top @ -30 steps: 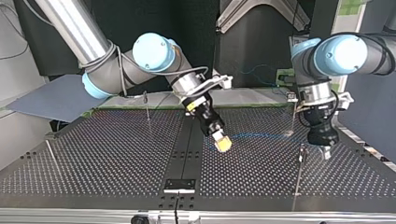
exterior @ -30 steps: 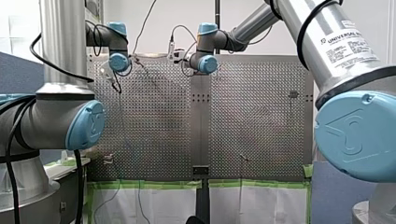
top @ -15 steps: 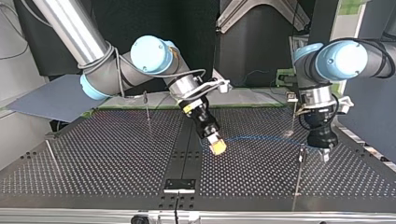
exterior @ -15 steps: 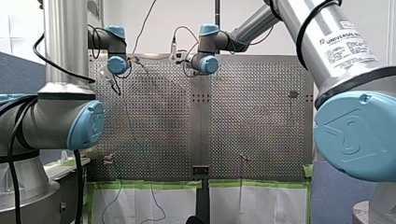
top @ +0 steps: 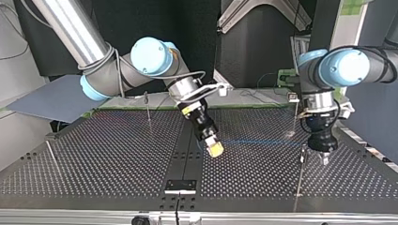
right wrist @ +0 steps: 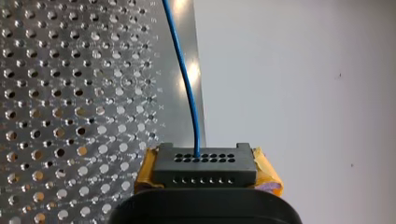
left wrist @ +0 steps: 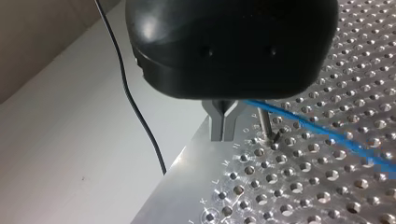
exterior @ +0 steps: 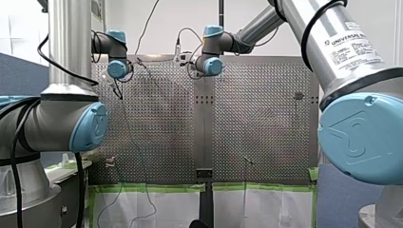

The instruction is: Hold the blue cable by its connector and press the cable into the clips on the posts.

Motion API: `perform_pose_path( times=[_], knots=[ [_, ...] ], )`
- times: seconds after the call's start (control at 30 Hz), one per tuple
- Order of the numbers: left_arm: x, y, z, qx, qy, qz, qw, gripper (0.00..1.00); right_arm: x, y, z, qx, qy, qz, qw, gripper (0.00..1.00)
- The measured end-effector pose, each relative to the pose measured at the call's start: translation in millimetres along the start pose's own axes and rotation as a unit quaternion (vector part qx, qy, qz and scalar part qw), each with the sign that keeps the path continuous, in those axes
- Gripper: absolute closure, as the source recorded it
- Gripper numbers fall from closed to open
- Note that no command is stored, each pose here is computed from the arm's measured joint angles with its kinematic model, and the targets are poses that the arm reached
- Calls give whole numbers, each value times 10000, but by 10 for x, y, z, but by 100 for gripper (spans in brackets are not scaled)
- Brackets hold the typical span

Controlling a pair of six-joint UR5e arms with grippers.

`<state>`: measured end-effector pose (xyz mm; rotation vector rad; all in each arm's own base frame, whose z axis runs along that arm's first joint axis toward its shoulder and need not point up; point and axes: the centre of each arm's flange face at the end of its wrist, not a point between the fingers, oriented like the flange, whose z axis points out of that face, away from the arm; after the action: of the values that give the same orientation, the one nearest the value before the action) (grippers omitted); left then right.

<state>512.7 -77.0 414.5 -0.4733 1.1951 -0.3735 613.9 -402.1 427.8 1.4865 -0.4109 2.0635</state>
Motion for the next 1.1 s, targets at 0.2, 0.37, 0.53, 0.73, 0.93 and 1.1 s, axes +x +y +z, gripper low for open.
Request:
perform_pose_path(
  times=[0.2, 0.37, 0.53, 0.73, 0.93, 1.1],
  knots=[
    [-50, 19, 72, 70, -24, -25, 10000, 99, -13, 71, 1, -195, -10, -66, 9998, 100],
    [-8, 71, 155, 99, 36, -33, 9999, 99, -32, 132, 2, -336, -22, -106, 9994, 100],
    [8, 117, 227, 121, 68, -46, 9999, 99, -45, 191, 3, -458, -28, -137, 9989, 100],
    [-68, 108, 300, 203, 24, -91, 9997, 99, -59, 255, 3, -596, -33, -165, 9981, 100],
    [-109, 101, 335, 224, 10, -99, 9997, 99, -76, 326, -1, -776, -48, -195, 9968, 100],
    [-127, 108, 348, 216, 1, -100, 9997, 99, -83, 359, -3, -866, -50, -220, 9960, 100]
  ],
)
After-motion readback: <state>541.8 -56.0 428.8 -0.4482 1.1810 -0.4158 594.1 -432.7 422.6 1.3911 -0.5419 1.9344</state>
